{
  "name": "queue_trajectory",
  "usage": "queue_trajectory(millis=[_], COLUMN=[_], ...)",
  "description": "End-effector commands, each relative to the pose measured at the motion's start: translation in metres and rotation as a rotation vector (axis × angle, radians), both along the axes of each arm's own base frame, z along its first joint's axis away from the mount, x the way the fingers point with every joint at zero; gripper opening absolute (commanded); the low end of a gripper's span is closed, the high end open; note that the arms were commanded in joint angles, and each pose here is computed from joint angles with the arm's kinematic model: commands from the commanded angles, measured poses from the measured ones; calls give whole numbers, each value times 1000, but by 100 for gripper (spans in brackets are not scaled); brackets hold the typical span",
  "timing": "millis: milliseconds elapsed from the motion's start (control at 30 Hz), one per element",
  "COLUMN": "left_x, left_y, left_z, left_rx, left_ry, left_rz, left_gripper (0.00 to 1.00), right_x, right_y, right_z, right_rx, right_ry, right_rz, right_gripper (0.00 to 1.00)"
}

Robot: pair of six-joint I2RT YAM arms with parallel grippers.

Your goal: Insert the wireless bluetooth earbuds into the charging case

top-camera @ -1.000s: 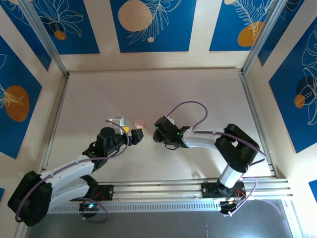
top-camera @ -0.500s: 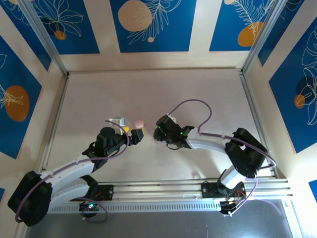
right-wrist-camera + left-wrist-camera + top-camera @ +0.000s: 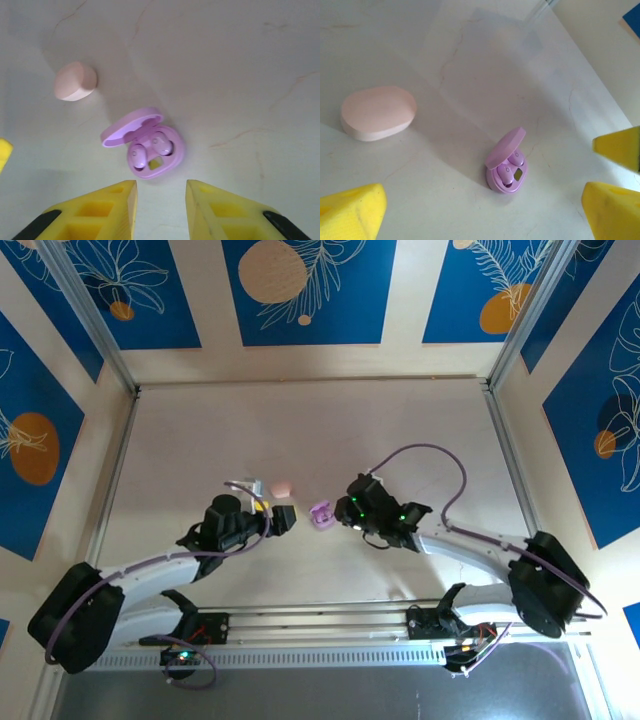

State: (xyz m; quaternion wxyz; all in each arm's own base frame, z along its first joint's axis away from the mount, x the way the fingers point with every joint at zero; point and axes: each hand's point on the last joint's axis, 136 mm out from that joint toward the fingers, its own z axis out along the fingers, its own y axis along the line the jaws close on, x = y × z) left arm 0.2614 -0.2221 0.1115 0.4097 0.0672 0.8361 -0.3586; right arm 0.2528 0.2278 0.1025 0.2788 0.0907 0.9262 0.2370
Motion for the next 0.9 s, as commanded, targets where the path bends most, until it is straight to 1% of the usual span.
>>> queue_trajectory(millis=[0, 33, 167, 233, 300, 533, 867], left_x=[1, 1, 0, 1, 0, 0, 1], left_y=[-23, -26, -41, -43, -43, -38, -36], left_z=[19, 17, 10, 8, 9, 11, 12], left_rx=[-25, -20, -8, -8, -9, 0, 8], left_ry=[-55, -47, -10, -3, -4, -24, -34], left_rz=[-85, -100, -154, -160, -160, -138, -129], left_gripper=[100, 99, 91, 87, 86, 85, 85], right_x=[-9, -10, -8, -4, 1, 21, 41], right_y=[-16, -20, -28, -29, -27, -8, 13], right_z=[-2, -2, -7, -10, -14, -30, -57], right_rx=[7, 16, 78, 106, 137, 196, 204], right_ry=[19, 25, 58, 72, 93, 161, 239], right_rz=[26, 23, 22, 26, 32, 77, 91], right_gripper=[32, 31, 31, 31, 30, 29, 26])
